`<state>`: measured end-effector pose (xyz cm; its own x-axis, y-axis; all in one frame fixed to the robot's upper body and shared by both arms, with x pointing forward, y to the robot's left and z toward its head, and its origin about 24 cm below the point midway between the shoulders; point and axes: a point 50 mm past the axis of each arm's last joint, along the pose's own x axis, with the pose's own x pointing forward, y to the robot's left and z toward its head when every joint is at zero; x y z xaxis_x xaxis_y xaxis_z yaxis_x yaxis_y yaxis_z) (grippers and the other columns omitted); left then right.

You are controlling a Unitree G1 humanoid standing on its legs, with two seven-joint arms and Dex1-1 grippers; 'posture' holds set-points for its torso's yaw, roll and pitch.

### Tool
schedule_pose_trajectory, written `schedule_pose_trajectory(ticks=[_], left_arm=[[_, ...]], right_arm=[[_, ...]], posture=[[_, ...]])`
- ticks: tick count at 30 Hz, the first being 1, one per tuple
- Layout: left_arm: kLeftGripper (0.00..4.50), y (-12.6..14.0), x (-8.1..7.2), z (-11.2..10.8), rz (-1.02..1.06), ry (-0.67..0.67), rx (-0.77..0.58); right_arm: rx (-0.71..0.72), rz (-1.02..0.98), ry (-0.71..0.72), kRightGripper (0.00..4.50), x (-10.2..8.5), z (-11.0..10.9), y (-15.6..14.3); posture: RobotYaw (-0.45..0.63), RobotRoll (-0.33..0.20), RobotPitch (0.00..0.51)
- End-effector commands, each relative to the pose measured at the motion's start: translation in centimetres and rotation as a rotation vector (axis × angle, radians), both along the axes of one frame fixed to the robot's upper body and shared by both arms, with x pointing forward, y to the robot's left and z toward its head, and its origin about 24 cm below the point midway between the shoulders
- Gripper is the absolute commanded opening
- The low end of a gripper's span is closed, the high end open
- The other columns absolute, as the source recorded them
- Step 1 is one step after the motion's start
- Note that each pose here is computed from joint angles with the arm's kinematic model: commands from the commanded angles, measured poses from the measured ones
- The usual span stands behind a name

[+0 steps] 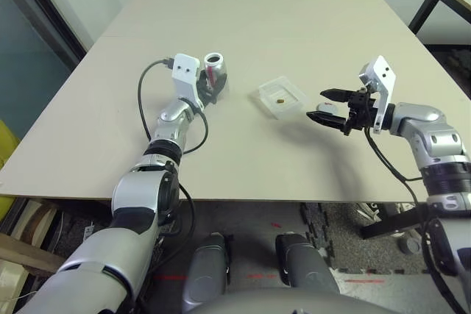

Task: Pour the medicine from the bottle into the box.

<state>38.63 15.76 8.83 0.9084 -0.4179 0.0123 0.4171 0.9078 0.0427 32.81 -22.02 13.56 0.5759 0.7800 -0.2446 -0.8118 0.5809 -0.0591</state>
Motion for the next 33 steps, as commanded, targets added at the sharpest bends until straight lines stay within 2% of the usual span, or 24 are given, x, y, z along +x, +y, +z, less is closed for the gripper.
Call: schedule_pose_trajectory(ticks=[1, 8, 13, 14, 28, 33], left_arm=[[2.45, 0.1, -0.5, -1.1, 0.002, 0.028, 0.007], [2.45, 0.2, -0.9, -2.2, 0.003, 0.067, -0.01], [4.3, 0.6, -0.8, -2.0, 0.031, 0.067, -0.027], [4.49, 0.6, -0.8, -2.0, 0.032, 0.068, -0.027], [4.49, 1.1, -1.6, -2.2, 0.007, 0.03, -0.045], [4.49, 1.4, -2.7, -2.6, -0.022, -0.01, -0.011]], right_arm=[[-0.008, -0.007, -0.004, 4.5, -0.3, 0.2, -0.3], [-0.007, 0.001, -0.007, 4.5, -0.2, 0.3, 0.0], [-0.006, 0.005, -0.005, 4.5, -0.1, 0.3, 0.1], [-0.005, 0.005, -0.005, 4.5, -0.1, 0.3, 0.1], [-0.008, 0.035, 0.003, 4.5, -0.1, -0.3, 1.0], [-0.004, 0.066, 0.019, 4.5, -0.5, -1.1, 1.8]], posture=[[-0.13, 0.0, 0.106], [-0.12, 0.0, 0.106], [-0.12, 0.0, 0.102], [-0.12, 0.0, 0.102], [-0.09, 0.0, 0.083], [-0.09, 0.0, 0.082]])
